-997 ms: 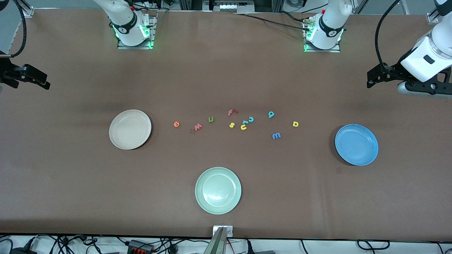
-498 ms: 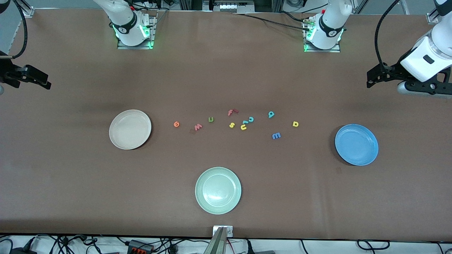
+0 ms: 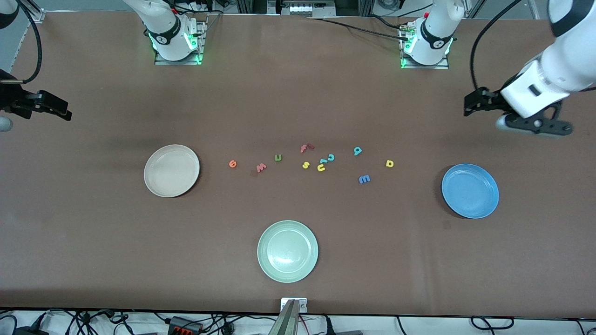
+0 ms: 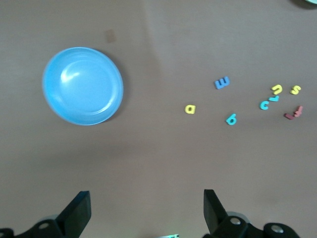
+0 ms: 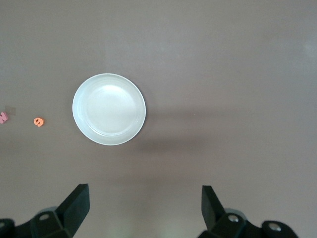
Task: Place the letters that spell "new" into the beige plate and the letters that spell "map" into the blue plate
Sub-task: 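Reach both grippers down toward the scattered foam letters, then grasp the orange e with the right gripper while the left gripper grasps the m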
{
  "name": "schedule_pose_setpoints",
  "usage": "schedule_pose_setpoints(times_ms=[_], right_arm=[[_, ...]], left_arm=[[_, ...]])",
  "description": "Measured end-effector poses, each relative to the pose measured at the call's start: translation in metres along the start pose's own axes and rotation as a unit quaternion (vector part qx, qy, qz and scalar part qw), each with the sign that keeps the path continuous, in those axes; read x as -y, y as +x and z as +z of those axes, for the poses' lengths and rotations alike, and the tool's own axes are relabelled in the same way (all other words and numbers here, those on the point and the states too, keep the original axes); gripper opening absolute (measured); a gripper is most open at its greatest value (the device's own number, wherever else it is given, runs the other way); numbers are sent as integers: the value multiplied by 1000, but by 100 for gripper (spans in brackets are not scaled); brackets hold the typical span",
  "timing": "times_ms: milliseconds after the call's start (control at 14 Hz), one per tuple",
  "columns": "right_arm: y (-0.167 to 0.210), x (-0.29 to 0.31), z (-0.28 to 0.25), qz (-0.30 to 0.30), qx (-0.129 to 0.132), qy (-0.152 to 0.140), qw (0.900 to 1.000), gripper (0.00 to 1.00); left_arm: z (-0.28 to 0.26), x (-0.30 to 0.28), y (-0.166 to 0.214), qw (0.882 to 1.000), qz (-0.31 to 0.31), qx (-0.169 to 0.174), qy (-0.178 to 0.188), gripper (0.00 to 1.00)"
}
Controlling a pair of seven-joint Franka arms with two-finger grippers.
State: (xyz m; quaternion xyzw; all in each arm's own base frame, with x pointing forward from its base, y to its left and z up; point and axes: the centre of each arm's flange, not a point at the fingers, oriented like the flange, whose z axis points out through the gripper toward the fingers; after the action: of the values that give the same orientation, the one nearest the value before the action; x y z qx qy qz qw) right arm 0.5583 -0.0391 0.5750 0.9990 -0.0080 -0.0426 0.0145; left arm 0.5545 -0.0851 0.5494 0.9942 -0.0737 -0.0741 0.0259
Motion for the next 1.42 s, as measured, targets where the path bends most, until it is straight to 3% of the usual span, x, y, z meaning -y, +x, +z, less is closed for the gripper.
schedule_pose_setpoints(times_ms=[285, 498, 783, 1068, 1424], right_arm=[[21, 58, 72, -49, 67, -5, 997, 100], [47, 137, 143, -109, 89, -17, 990, 100], [57, 215, 203, -166, 82, -29, 982, 100], [50, 281, 243, -219, 71, -34, 973, 100], [41, 318, 318, -250, 25, -28, 967, 100]], left_arm=[[60, -48, 37, 996, 81, 22, 1, 100], [109, -81, 57, 982, 183, 41, -1, 100], [175, -103, 84, 954, 297, 38, -5, 100], [256, -141, 93, 920, 392, -9, 11, 100], [339, -175, 81, 874, 482, -32, 45, 94]])
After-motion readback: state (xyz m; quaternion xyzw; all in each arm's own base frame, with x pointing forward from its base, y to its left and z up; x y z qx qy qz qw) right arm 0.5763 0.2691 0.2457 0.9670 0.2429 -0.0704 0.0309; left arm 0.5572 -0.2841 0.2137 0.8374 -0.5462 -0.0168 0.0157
